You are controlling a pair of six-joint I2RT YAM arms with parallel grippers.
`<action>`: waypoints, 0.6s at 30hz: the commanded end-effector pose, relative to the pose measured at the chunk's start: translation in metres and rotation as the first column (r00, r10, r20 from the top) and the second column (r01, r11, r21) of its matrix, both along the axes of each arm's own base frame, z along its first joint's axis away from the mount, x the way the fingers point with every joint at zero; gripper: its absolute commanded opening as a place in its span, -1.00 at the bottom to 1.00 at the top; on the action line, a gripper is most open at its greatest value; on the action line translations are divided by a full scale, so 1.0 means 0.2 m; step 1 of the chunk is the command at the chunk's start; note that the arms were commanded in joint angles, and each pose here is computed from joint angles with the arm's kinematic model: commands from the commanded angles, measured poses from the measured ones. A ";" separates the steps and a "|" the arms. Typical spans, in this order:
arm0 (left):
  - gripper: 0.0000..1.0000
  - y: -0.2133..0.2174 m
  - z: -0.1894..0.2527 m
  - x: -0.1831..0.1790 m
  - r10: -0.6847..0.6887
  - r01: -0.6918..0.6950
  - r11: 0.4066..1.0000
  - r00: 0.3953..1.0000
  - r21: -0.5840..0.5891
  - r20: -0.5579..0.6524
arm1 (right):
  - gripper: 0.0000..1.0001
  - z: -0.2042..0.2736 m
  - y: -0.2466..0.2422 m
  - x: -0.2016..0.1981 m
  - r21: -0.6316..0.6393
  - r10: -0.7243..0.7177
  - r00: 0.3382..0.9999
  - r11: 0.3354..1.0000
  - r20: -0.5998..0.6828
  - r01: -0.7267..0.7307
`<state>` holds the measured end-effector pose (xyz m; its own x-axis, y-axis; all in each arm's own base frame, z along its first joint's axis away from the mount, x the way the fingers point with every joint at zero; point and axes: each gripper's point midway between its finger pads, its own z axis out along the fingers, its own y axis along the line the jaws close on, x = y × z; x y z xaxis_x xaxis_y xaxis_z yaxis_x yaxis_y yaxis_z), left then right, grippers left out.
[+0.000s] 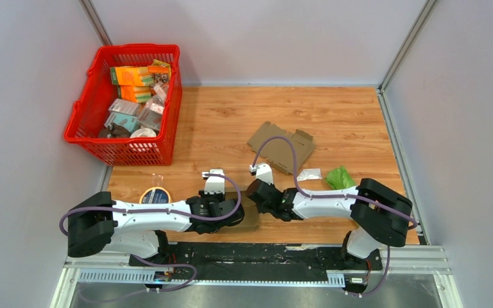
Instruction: Fold the paper box
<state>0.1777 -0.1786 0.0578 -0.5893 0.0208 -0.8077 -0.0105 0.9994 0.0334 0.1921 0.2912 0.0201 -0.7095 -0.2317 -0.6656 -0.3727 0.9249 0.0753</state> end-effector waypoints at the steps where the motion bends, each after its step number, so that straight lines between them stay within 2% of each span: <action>1: -1.00 -0.01 0.05 0.01 0.014 -0.013 1.000 1.000 -0.028 0.022 | -1.00 0.02 0.02 0.01 0.054 -0.028 0.999 0.998 0.015 0.027; 9: -1.00 -0.02 0.04 0.00 0.011 -0.011 1.000 1.000 -0.027 0.016 | -1.00 0.12 0.16 -0.01 0.205 0.019 1.000 0.979 0.010 -0.021; 18: -1.00 -0.03 0.04 0.00 0.010 -0.010 1.000 1.000 -0.028 0.019 | -1.00 0.13 0.21 -0.02 0.243 0.042 0.999 0.969 -0.002 -0.040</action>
<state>0.1759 -0.1792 0.0577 -0.5884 0.0160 -0.8084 -0.0119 0.9995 0.0284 0.1856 0.3154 0.0316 -0.7186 -0.1558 -0.6778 -0.4010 0.8891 0.2207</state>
